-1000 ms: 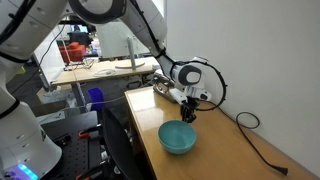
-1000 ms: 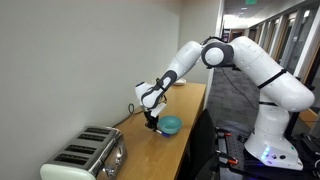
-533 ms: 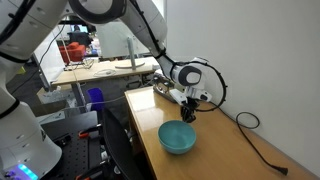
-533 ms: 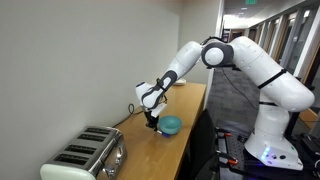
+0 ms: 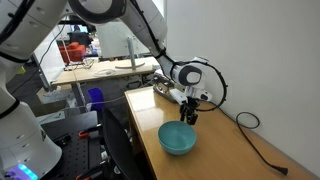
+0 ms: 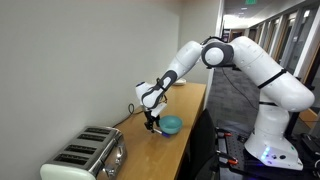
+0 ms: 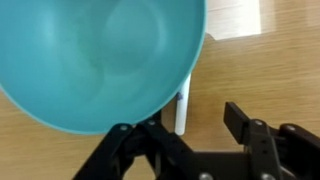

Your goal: Put the blue pen inside the light blue bowl

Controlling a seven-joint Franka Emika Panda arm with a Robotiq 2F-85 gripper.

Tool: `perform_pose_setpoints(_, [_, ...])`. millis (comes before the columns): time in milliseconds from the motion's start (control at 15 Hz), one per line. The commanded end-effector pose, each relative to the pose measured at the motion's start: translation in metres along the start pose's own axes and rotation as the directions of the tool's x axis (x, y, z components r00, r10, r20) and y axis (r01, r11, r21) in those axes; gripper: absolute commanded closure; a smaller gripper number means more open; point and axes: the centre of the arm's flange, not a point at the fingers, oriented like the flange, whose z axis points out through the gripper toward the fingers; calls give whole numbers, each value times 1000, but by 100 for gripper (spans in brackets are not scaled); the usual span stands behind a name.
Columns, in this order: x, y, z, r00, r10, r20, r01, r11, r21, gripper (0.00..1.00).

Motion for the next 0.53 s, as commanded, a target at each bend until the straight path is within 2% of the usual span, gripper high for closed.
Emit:
perform_pose_setpoints(0, [6,0,6,1000,-5,4,5,1000,-16,1])
perform_pose_setpoints(200, [12,0,16,1000,-7,20,8,1000,-17,0])
perform_pose_setpoints(267, [14,-1,18,1000,-7,18,8,1000,-17,25])
perform_pose_setpoints(400, [18,-2,17,1000,-12,13,12,1000,-15,28])
perform_pose_setpoints(467, [17,-5,15,1000,-18,15,18,1000,-11,36])
